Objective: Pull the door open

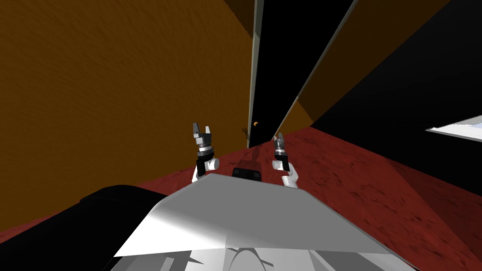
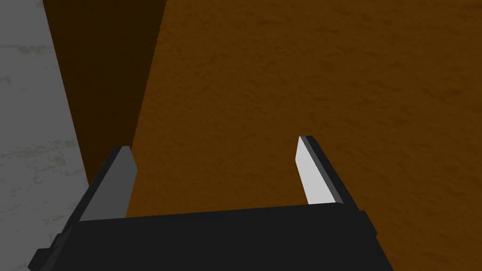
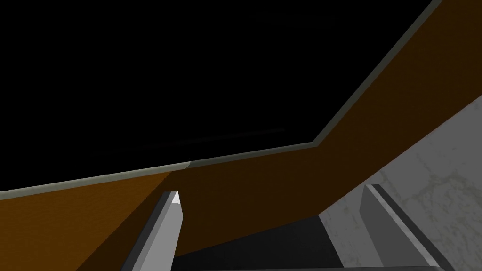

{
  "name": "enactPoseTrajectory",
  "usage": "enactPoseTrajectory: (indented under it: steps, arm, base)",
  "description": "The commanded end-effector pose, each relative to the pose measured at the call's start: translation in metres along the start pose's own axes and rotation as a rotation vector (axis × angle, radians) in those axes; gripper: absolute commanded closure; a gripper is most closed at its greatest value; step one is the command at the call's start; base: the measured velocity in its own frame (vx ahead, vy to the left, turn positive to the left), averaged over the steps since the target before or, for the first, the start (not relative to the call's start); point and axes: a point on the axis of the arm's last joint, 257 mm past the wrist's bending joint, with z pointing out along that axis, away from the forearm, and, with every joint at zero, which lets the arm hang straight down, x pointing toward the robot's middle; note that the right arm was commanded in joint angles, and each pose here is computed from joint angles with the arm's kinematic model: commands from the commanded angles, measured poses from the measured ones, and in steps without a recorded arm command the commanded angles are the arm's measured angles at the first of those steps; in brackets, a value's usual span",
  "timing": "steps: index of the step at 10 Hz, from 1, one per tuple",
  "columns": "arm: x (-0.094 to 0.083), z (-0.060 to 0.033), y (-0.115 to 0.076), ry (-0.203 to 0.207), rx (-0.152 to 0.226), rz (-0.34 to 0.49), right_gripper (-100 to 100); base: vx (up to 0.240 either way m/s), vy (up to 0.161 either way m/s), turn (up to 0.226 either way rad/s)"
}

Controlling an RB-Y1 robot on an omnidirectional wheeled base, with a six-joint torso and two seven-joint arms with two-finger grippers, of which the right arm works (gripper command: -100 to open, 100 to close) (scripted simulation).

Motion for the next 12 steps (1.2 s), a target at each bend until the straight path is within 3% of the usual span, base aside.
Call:
enactPoseTrajectory:
  steps: [1, 6, 10, 12]
  arm:
    - [0.001, 0.0030, -0.011, 0.004, 0.013, 0.002, -100]
    - [-0.001, 0.0022, -0.054, 0.012, 0.088, 0.006, -100]
    - [-0.003, 0.0042, -0.077, 0.015, 0.127, 0.008, -100]
    - [-0.004, 0.0008, -0.091, 0.015, 0.155, 0.009, -100]
  base:
    - [0.064, -0.071, 0.214]
    - [0.049, -0.076, 0.164]
    - [0.046, -0.075, 0.148]
    - [0.031, -0.064, 0.085]
